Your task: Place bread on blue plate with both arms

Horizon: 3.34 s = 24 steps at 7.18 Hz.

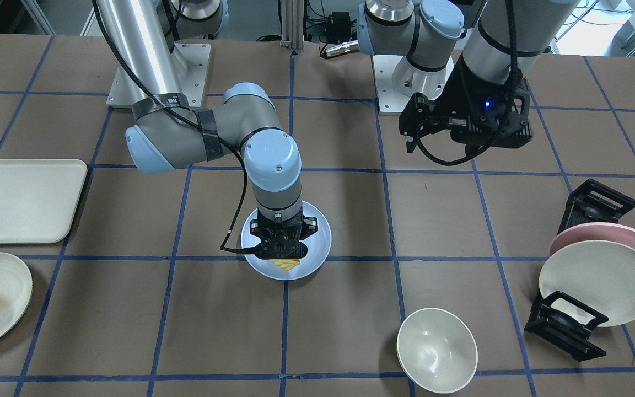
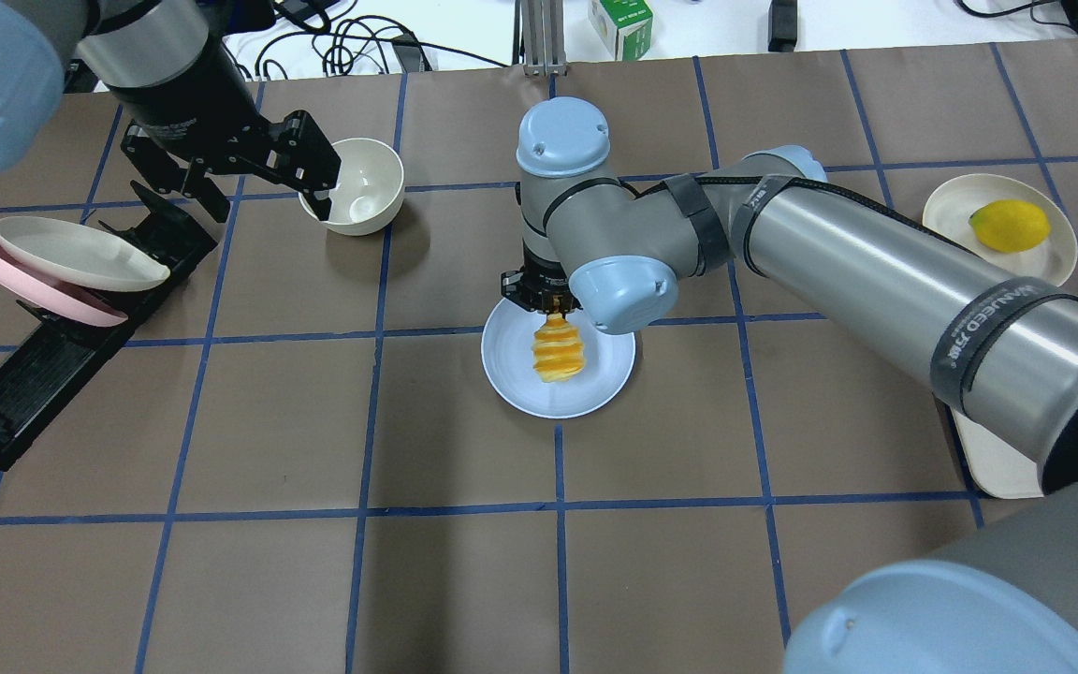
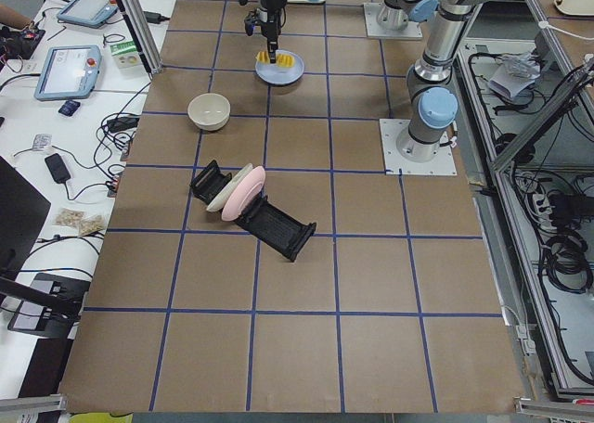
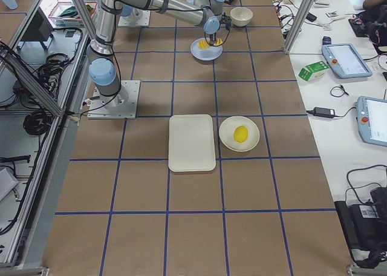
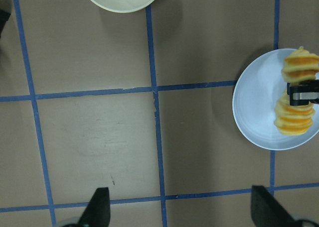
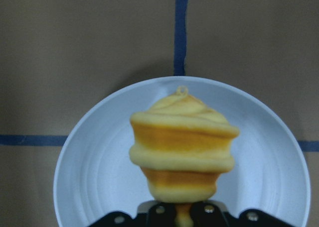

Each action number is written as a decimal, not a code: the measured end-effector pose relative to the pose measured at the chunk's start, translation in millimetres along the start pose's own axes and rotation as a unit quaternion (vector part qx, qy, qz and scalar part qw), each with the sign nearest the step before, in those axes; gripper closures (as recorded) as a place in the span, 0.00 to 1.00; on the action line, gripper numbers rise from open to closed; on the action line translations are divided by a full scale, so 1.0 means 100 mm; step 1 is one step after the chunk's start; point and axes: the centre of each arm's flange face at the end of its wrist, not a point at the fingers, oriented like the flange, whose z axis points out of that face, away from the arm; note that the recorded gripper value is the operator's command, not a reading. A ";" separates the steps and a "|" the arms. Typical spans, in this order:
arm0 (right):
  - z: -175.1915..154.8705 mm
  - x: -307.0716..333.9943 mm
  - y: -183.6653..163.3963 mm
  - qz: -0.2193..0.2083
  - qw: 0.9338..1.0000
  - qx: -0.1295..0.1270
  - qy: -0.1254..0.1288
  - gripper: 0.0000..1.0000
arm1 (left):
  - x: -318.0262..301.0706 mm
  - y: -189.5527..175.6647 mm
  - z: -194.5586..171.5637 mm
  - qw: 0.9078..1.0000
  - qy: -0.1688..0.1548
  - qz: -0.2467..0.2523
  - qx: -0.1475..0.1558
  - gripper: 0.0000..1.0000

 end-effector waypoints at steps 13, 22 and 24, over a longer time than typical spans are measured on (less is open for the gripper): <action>-1.33 1.10 0.20 0.077 0.997 0.006 0.013 0.00 | 0.05 0.11 -0.04 1.000 0.001 0.009 0.015 0.00; -2.74 2.25 0.87 0.151 0.987 0.045 0.019 0.00 | 0.06 0.12 -0.06 1.000 -0.001 0.007 0.020 0.00; -2.77 2.24 0.94 0.109 0.993 0.046 0.024 0.00 | 0.05 0.06 -0.05 0.999 -0.005 0.009 0.033 0.00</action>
